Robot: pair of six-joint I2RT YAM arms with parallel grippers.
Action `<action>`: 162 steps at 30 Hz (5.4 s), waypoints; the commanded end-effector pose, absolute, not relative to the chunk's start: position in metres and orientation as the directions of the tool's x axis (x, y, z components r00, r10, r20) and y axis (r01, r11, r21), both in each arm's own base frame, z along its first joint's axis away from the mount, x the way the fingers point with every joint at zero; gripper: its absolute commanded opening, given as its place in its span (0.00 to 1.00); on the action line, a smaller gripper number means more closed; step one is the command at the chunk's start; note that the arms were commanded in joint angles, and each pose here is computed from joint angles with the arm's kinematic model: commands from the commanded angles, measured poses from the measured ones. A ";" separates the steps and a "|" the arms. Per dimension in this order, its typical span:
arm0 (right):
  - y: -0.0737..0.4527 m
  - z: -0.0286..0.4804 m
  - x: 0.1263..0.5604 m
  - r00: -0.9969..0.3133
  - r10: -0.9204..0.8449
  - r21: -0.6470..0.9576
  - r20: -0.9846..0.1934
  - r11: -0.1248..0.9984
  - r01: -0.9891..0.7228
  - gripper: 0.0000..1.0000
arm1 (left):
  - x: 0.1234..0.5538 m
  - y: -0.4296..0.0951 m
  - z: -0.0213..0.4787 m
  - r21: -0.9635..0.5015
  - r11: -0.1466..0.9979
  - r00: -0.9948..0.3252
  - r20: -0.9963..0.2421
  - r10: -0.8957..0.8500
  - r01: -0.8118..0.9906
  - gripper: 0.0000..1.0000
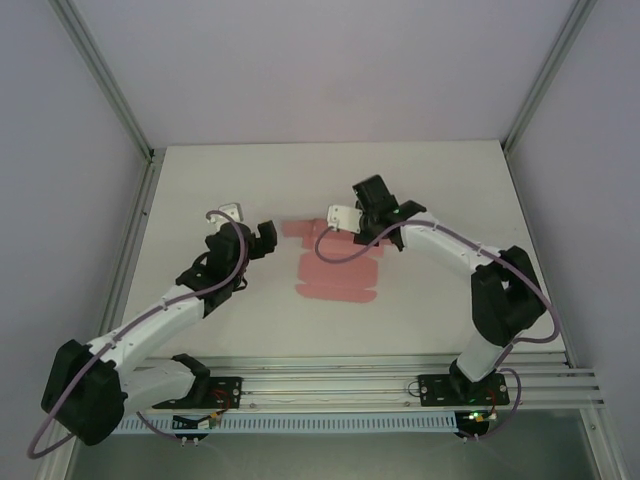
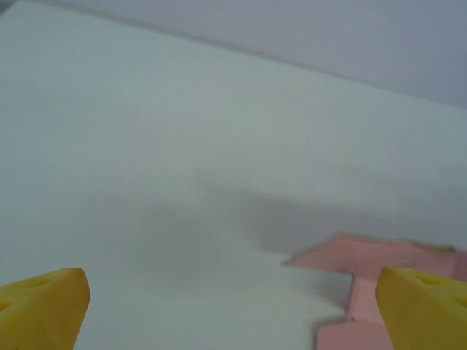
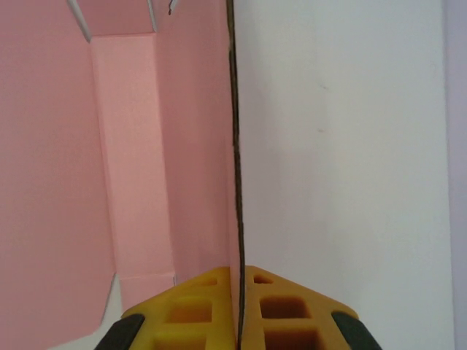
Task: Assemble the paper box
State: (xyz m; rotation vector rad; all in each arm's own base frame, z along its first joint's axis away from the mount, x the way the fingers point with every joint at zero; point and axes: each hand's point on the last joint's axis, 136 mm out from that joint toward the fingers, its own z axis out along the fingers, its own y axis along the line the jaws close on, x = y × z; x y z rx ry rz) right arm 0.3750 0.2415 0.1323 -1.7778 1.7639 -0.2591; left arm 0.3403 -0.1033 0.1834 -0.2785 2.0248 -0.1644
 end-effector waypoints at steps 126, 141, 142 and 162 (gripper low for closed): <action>0.271 0.065 0.341 0.249 -0.939 -0.754 -0.239 0.017 -0.657 0.00 | 0.400 -0.246 0.092 -0.196 0.899 -0.345 -0.937 -0.055 0.391 0.33; 0.261 0.066 0.341 0.165 -0.953 -0.741 -0.255 0.083 -0.667 0.00 | 0.400 -0.174 0.087 -0.008 0.988 -0.419 -0.905 -0.071 -0.151 0.00; 0.261 0.066 0.340 0.159 -0.953 -0.736 -0.257 0.086 -0.672 0.00 | 0.399 -0.175 0.085 -0.004 0.987 -0.429 -0.900 -0.072 -0.158 0.00; 0.275 0.091 0.352 0.140 -0.918 -0.745 -0.371 0.204 -0.635 0.00 | 0.401 -0.181 0.095 0.140 0.956 -0.464 -0.886 0.004 -0.258 0.00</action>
